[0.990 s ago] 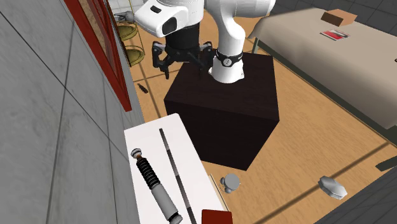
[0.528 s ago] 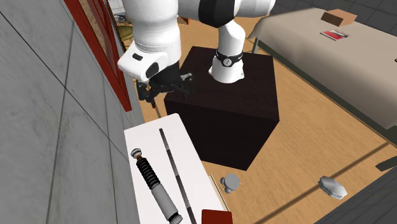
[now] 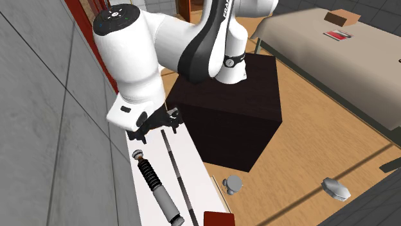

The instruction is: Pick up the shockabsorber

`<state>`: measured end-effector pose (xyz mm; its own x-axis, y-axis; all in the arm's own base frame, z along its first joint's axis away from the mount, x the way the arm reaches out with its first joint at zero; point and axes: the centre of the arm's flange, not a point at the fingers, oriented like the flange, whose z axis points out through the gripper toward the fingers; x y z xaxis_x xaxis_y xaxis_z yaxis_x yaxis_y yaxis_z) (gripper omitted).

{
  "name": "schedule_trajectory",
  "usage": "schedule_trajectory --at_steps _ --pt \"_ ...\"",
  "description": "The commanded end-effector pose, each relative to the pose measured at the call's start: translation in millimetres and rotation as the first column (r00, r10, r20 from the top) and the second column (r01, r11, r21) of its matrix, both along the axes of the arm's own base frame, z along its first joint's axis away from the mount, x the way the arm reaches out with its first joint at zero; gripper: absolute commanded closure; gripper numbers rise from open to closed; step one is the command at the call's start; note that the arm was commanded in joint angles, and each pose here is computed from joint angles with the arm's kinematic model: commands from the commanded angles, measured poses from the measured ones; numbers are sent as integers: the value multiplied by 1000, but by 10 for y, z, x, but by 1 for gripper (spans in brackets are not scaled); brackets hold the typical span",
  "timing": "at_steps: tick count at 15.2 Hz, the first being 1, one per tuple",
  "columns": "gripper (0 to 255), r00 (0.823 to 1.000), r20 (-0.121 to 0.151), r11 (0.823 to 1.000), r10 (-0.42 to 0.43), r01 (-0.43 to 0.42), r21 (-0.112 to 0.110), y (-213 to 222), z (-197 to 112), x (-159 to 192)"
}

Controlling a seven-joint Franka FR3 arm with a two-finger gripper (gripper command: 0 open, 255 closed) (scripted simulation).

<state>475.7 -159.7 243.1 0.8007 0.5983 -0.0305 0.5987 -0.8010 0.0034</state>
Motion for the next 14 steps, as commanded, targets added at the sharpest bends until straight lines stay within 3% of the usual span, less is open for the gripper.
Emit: schedule_trajectory --at_steps 1,5,10,14 --pt "0 999 10 999 49 -49 10 -21 -201 171" --pt "0 990 30 990 140 -141 28 -81 -571 517" --pt "0 966 56 966 251 -253 47 -100 -1027 964" --pt "0 964 58 964 260 -263 49 -99 -1223 1002"
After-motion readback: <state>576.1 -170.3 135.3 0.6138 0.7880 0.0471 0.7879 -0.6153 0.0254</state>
